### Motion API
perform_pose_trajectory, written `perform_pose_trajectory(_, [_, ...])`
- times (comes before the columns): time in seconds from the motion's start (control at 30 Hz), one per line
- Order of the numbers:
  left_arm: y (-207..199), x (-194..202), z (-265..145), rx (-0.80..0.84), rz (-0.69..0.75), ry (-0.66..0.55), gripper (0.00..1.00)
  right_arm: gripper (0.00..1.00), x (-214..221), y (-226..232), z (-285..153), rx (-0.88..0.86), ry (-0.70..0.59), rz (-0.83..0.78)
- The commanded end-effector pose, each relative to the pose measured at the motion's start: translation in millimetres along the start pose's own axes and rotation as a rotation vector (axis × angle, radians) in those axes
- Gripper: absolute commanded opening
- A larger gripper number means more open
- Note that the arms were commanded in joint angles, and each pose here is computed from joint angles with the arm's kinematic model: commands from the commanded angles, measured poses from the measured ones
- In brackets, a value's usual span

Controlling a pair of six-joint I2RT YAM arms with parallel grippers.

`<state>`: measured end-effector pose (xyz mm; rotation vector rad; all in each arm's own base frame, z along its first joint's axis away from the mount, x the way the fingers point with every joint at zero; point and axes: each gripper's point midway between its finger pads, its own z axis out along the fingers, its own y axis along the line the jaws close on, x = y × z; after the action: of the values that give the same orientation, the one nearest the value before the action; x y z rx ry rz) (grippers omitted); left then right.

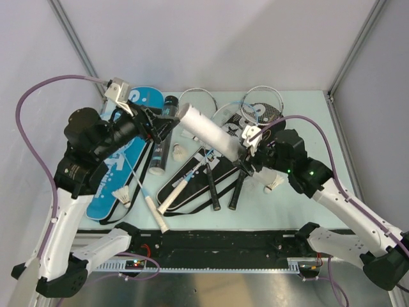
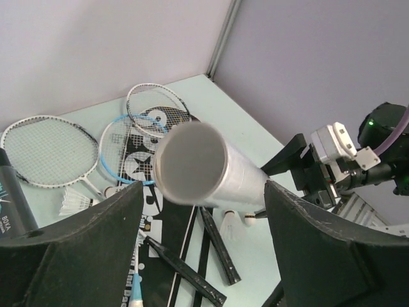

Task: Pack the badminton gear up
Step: Open the lid of the shuttle tube.

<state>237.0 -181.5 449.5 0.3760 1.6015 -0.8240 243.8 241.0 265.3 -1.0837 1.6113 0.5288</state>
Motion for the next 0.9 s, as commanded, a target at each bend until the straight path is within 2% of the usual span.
perform_pose_trajectory(0.0, [-23.4, -9.2, -13.8, 0.092, 0.021, 0.005, 0.79, 0.55, -24.8, 5.4, -19.1, -0.05, -0.058, -0.182])
perform_pose_trajectory(0.07, [-33.2, -9.1, -15.2, 0.141, 0.002, 0.016, 0.77, 0.55, -16.1, 11.0, -22.0, -0.081, -0.028, -0.201])
perform_pose_trajectory(0.23, [-46.2, 11.7, -11.1, 0.234, -0.086, 0.102, 0.65, 0.51, -18.4, 21.5, -24.7, -0.133, -0.048, -0.203])
perform_pose_trajectory(0.43, [-43.2, 45.8, -6.8, 0.246, -0.197, 0.197, 0.63, 0.51, -11.4, 26.6, -23.0, -0.167, -0.028, -0.211])
perform_pose_trajectory(0.57, [-36.5, 72.3, 4.6, 0.233, -0.304, 0.284, 0.44, 0.51, -8.5, 25.6, -21.4, -0.163, -0.022, -0.229])
perform_pose_trajectory(0.7, [-35.0, 82.9, 6.9, 0.231, -0.344, 0.318, 0.08, 0.51, 1.6, 23.6, -18.3, -0.162, 0.011, -0.248])
perform_pose_trajectory(0.77, [-33.2, 81.3, 5.6, 0.214, -0.342, 0.304, 0.02, 0.51, 10.6, 21.2, -18.5, -0.158, 0.042, -0.258])
perform_pose_trajectory(0.87, [-30.6, 77.4, 3.4, 0.188, -0.339, 0.28, 0.0, 0.52, 23.6, 17.0, -20.9, -0.15, 0.075, -0.27])
